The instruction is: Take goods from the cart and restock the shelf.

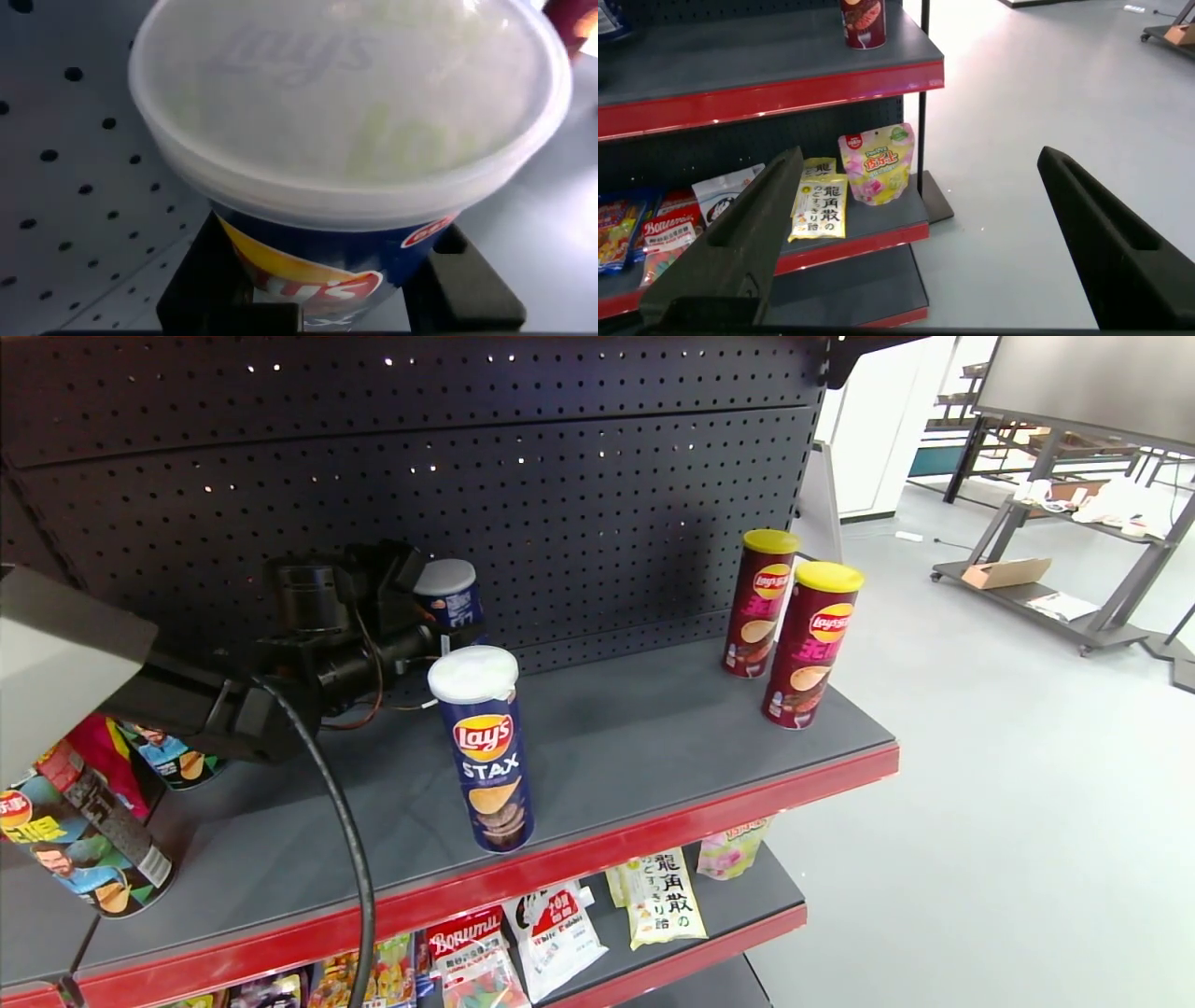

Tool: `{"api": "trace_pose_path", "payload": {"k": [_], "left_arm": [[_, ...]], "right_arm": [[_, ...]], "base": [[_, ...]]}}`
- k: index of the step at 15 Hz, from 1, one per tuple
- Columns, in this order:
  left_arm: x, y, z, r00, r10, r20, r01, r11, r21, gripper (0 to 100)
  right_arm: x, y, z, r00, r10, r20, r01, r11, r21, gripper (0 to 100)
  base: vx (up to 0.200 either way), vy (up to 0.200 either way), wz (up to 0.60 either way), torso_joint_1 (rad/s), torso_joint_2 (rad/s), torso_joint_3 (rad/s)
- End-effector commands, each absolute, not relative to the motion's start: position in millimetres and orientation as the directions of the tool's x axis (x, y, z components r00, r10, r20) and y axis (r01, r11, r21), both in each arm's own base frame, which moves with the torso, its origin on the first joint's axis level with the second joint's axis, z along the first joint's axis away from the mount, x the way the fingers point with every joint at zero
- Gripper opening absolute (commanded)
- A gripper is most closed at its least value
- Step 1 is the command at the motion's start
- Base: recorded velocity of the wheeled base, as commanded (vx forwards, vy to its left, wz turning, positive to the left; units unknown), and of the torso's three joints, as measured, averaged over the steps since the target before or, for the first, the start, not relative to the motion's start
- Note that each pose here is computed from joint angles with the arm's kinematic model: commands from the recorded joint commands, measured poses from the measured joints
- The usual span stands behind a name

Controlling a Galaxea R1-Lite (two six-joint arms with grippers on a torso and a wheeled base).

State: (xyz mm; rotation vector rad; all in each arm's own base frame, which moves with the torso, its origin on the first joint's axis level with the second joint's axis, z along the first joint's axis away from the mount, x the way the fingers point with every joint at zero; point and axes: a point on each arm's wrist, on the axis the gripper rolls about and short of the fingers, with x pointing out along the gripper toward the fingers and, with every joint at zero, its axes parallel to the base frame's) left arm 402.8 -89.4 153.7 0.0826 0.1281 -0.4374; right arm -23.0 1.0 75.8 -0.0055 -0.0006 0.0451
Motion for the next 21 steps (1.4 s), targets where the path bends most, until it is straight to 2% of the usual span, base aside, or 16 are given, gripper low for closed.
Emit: {"api": "trace_pose_path", "payload": {"k": [1, 3, 8, 11, 21], "left_arm": [[412.0, -92.3, 145.1, 0.898, -0.414, -0.151, 0.425, 0.904, 0.051, 0], [417.4, -93.4, 142.5, 0.908, -0.39, -0.15, 0.402, 0.914, 0.054, 0], [426.1, -99.6, 138.4, 0.934, -0.324, -0.147, 0.327, 0.945, -0.004, 0], [425.6, -102.9, 138.3, 0.931, -0.33, -0.155, 0.333, 0.943, -0.005, 0], [420.1, -99.4, 154.9, 0.956, -0.21, -0.207, 0.209, 0.978, -0.025, 0]], "right_arm": [[-22.9, 1.0, 75.7, 0.999, 0.044, 0.0, -0.044, 0.999, -0.006, 100], [-22.9, 1.0, 75.7, 0.999, 0.046, 0.0, -0.046, 0.999, -0.006, 100], [-22.9, 0.9, 75.7, 0.999, 0.044, 0.0, -0.044, 0.999, -0.006, 100], [-22.9, 1.0, 75.7, 0.999, 0.046, 0.0, -0.046, 0.999, -0.006, 100], [-22.9, 1.0, 75.7, 0.999, 0.046, 0.0, -0.046, 0.999, -0.006, 100]], "base": [[0.0, 0.0, 0.0, 0.0, 0.0, 0.0], [0.0, 0.0, 0.0, 0.0, 0.0, 0.0], [0.0, 0.0, 0.0, 0.0, 0.0, 0.0], [0.0, 0.0, 0.0, 0.0, 0.0, 0.0], [0.0, 0.0, 0.0, 0.0, 0.0, 0.0]]}}
